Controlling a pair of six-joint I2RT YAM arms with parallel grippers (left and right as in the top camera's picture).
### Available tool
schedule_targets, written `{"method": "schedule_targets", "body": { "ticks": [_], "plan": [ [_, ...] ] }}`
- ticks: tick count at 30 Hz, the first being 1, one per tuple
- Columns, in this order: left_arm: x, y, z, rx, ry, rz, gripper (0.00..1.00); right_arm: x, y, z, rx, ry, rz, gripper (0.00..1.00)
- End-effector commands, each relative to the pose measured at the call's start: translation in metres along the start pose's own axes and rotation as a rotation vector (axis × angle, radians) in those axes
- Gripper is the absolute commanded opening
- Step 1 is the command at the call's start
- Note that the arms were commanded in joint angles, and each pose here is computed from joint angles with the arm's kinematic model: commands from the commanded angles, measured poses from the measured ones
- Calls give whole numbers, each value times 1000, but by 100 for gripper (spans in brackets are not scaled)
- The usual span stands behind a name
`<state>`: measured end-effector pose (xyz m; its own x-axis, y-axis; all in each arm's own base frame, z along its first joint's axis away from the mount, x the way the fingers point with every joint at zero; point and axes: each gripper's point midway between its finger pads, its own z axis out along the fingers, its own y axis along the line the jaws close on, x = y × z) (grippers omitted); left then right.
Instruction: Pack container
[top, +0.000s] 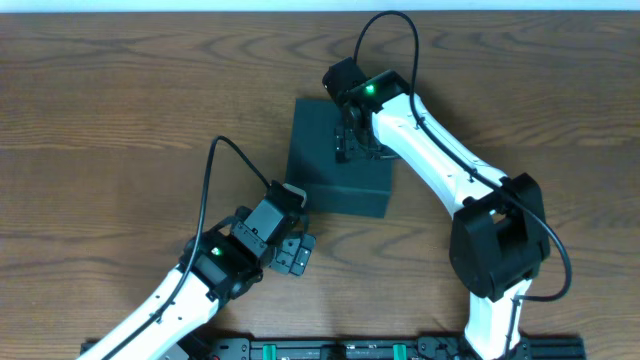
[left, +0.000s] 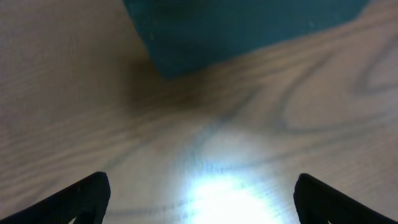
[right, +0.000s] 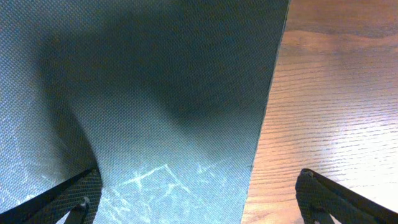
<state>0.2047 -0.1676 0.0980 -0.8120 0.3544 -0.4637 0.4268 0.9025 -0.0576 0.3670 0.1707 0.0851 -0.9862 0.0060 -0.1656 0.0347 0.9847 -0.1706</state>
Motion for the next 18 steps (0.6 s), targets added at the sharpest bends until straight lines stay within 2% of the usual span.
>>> {"method": "schedule_targets", "body": {
  "ticks": [1, 6, 18],
  "plan": [
    [4, 10, 18, -61, -6, -9, 95, 12, 8, 32, 24, 72, -4, 99],
    [-2, 26, 48, -183, -14, -12, 95, 9, 10, 32, 17, 61, -1, 99],
    [-26, 29, 95, -248, -91, -32, 95, 7, 11, 33, 10, 50, 2, 99]
  ]
}}
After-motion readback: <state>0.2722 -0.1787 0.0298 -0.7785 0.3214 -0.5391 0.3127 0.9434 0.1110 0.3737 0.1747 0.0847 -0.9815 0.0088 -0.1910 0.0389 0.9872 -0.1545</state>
